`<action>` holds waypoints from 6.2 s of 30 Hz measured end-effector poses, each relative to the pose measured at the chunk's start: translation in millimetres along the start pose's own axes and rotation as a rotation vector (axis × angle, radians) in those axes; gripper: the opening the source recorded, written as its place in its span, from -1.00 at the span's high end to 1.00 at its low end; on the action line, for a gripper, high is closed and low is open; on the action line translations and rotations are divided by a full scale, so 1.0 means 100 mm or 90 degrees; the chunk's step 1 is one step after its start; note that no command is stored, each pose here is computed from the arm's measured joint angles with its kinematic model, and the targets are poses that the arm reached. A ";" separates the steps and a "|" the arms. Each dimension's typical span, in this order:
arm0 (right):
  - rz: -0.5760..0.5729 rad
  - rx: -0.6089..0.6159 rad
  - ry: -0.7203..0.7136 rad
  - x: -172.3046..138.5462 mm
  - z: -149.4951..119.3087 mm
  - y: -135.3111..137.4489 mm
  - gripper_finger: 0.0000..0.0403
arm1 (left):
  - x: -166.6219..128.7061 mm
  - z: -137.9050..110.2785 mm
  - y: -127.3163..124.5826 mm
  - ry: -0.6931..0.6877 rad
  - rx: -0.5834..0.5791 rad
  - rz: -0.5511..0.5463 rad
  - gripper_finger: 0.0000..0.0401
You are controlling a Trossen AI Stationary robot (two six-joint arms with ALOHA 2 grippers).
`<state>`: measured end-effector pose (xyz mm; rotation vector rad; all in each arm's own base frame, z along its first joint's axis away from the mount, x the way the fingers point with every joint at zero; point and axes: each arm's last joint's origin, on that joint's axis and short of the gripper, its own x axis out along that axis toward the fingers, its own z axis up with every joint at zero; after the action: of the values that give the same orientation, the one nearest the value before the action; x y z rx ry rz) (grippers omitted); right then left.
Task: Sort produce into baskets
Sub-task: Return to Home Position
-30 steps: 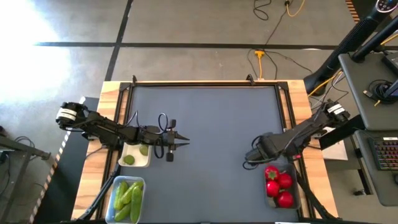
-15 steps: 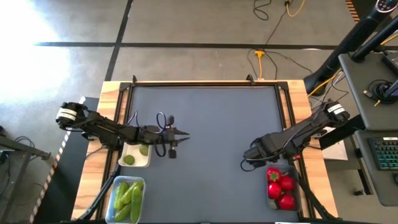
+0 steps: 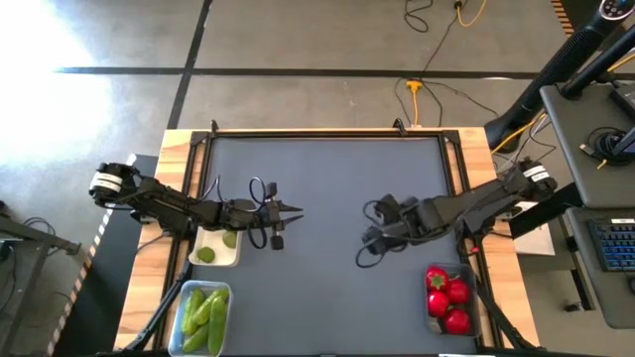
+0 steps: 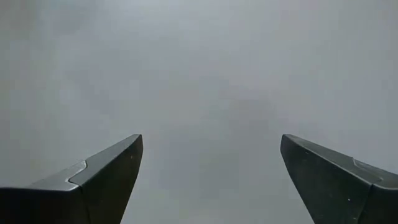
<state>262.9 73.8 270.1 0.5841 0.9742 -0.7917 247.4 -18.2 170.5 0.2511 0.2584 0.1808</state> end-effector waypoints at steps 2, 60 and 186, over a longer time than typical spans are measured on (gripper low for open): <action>0.013 -0.064 -0.022 0.04 0.10 0.01 -0.85 | 0.00 -0.01 0.00 0.009 0.003 -0.002 0.72; 0.355 -0.277 -0.560 0.08 -0.05 -1.42 -0.85 | -0.76 0.04 0.31 -0.016 -0.110 0.038 0.72; 0.400 -0.287 -0.606 0.67 -0.69 -1.84 -0.85 | -1.28 -0.50 0.32 -0.084 -0.242 -0.043 0.72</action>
<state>103.2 -4.4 163.2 0.0542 0.0422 -0.1936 107.8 -3.3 161.2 -0.1228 0.0973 0.1418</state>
